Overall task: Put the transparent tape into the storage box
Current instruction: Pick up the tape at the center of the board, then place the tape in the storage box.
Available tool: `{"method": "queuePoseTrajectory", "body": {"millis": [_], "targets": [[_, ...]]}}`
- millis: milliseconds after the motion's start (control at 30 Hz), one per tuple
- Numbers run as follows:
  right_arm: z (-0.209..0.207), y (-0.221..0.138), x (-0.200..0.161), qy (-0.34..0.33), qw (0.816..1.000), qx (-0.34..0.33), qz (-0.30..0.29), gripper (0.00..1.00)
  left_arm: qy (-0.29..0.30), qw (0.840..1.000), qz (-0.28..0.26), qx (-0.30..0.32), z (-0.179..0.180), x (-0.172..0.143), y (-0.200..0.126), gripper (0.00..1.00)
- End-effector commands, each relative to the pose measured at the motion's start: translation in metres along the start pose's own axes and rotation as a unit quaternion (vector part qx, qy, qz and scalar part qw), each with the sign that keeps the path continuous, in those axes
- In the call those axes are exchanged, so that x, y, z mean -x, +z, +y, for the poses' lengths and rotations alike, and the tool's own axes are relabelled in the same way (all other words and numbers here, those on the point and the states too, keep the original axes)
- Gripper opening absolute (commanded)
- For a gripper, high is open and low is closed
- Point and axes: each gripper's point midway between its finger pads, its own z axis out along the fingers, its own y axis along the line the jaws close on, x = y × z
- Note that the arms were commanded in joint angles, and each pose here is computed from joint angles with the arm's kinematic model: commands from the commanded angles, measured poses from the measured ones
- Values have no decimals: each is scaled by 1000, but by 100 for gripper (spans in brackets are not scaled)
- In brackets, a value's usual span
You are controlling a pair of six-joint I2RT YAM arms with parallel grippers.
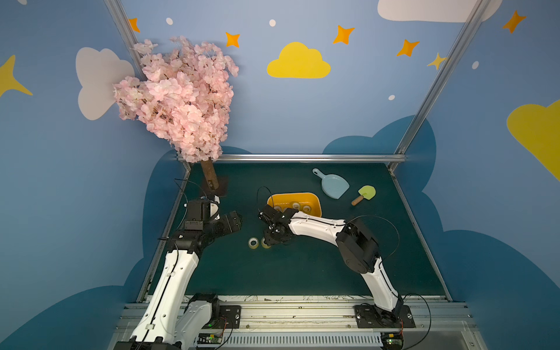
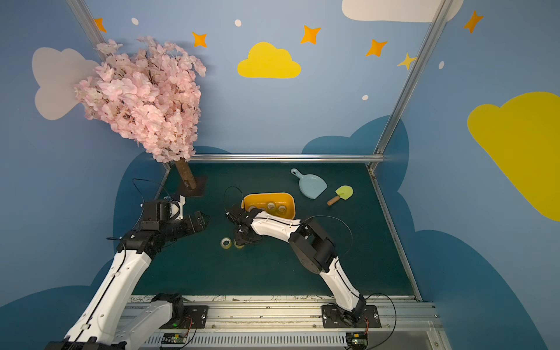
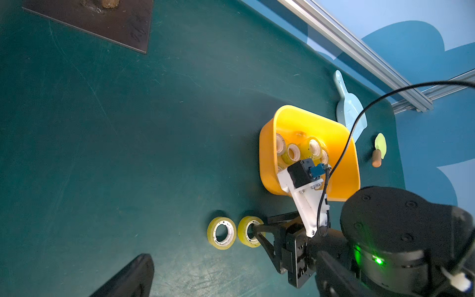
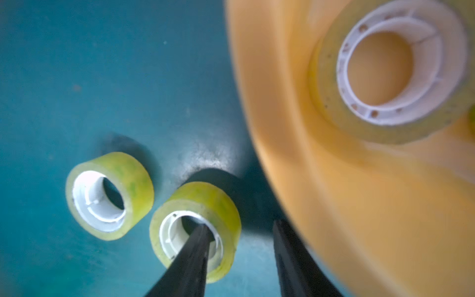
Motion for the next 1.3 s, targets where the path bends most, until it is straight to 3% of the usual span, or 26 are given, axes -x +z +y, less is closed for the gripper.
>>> {"method": "queuePoseTrajectory", "body": {"millis": [0, 133, 367, 667, 900, 1033, 1267], "targets": [[-37, 6, -30, 0, 997, -63, 42, 41, 1, 1000, -7, -8, -3, 6, -1, 100], [-48, 0, -36, 1, 996, -75, 43, 33, -1, 1000, -7, -8, -2, 7, -1, 100], [-60, -24, -42, -5, 997, -76, 31, 1, -7, 1000, -2, -15, -3, 6, 1, 100], [-64, -115, -28, -27, 998, -44, -48, 0, -14, 1000, 8, -19, -2, 5, 5, 100], [-85, -171, 4, -21, 994, -28, -104, 0, -17, 999, 15, -23, -3, 4, 7, 100], [-108, -172, 36, -12, 992, -43, -122, 0, -19, 999, 19, -24, -3, 3, 9, 100], [-146, -129, 76, 35, 996, -23, -72, 0, -23, 999, 28, -21, -1, 1, 13, 100]]}}
